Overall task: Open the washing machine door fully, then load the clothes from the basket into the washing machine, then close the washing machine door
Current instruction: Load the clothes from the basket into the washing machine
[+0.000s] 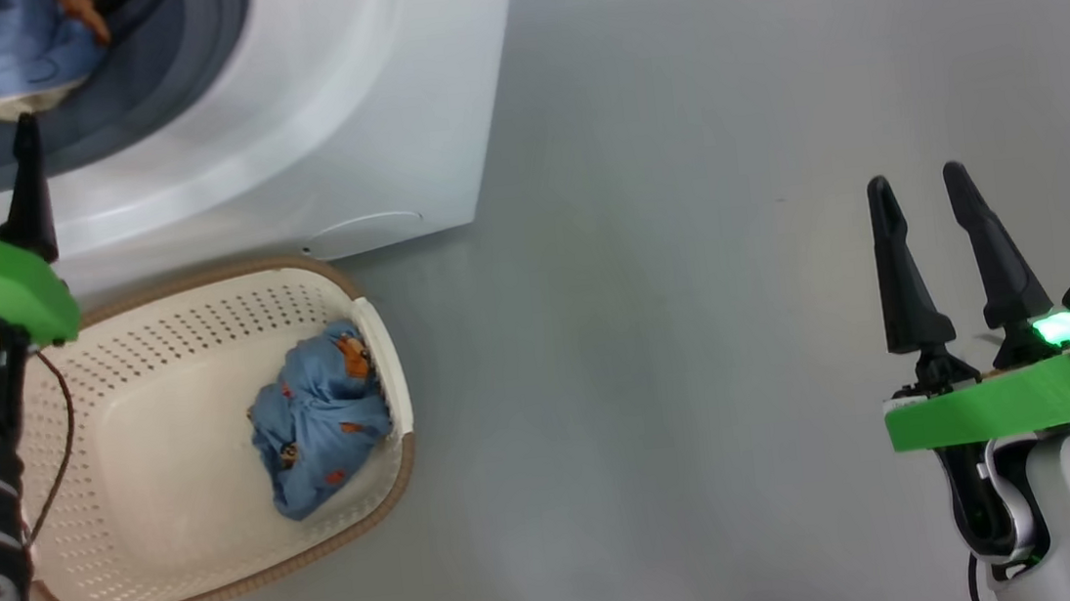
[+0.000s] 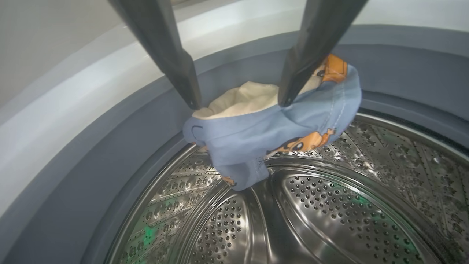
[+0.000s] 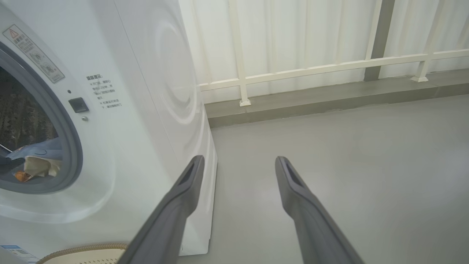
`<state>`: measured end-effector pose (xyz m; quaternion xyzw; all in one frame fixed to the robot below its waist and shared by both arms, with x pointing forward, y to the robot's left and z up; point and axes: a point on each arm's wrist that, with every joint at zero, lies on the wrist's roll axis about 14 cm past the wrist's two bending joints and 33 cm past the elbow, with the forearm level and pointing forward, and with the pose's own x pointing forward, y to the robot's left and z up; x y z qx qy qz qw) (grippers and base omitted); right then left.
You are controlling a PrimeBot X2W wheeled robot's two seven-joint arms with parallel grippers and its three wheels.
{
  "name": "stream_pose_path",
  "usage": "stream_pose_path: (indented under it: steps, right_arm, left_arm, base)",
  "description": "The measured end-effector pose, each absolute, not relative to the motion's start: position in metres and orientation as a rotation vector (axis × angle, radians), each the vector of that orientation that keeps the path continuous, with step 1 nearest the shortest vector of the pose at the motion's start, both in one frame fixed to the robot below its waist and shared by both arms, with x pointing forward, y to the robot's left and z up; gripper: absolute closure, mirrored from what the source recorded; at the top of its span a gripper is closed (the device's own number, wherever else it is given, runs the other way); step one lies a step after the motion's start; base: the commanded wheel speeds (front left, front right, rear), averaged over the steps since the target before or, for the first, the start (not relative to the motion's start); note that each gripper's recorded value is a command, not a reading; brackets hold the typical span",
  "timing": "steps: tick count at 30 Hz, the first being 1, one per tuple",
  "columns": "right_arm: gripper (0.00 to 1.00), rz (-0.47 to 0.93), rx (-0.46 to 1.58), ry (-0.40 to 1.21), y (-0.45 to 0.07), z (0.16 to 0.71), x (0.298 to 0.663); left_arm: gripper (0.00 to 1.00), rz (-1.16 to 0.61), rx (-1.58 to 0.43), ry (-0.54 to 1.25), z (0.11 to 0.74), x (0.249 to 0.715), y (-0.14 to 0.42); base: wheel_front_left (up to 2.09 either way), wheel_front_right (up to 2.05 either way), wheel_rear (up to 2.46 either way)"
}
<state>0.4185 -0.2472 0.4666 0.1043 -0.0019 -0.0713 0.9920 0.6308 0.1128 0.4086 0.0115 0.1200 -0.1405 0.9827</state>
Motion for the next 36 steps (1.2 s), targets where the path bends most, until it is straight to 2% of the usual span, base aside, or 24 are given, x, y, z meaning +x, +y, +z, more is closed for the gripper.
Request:
stream_pose_path:
  steps: [8,16,17,18,19,20,21,22,36]
  right_arm:
    - [0.0,-0.15,0.199,0.01,-0.249,0.461,0.422]
    - [0.0,-0.174,0.188,0.016,-0.257,0.459,0.424]
    - [0.0,-0.179,0.191,0.018,-0.257,0.458,0.423]
    - [0.0,-0.182,0.194,0.02,-0.258,0.457,0.423]
    - [0.0,-0.185,0.194,0.022,-0.258,0.456,0.422]
    - [0.0,-0.187,0.194,0.024,-0.259,0.455,0.422]
    - [0.0,-0.189,0.194,0.026,-0.259,0.455,0.422]
    - [0.0,-0.193,0.2,0.028,-0.26,0.454,0.421]
    - [0.0,-0.207,0.22,0.038,-0.263,0.45,0.422]
  left_arm:
    - [0.0,-0.261,0.139,0.261,0.398,0.656,0.108]
    - [0.01,-0.254,0.156,0.272,0.389,0.673,0.098]
    - [0.16,-0.251,0.154,0.27,0.389,0.675,0.097]
    - [0.41,-0.249,0.15,0.267,0.39,0.678,0.096]
    - [0.56,-0.249,0.146,0.263,0.391,0.68,0.095]
    - [0.67,-0.248,0.141,0.258,0.392,0.683,0.094]
    - [0.91,-0.248,0.136,0.254,0.394,0.685,0.092]
    - [1.0,-0.245,0.124,0.25,0.395,0.688,0.091]
    - [1.0,-0.218,0.031,0.207,0.412,0.725,0.081]
  base:
    - [0.0,0.0,0.0]
    - [0.0,0.0,0.0]
    - [0.0,0.0,0.0]
    - [0.0,0.0,0.0]
    - [0.0,0.0,0.0]
    - [0.0,0.0,0.0]
    - [0.0,0.0,0.0]
    - [0.0,0.0,0.0]
    - [0.0,0.0,0.0]
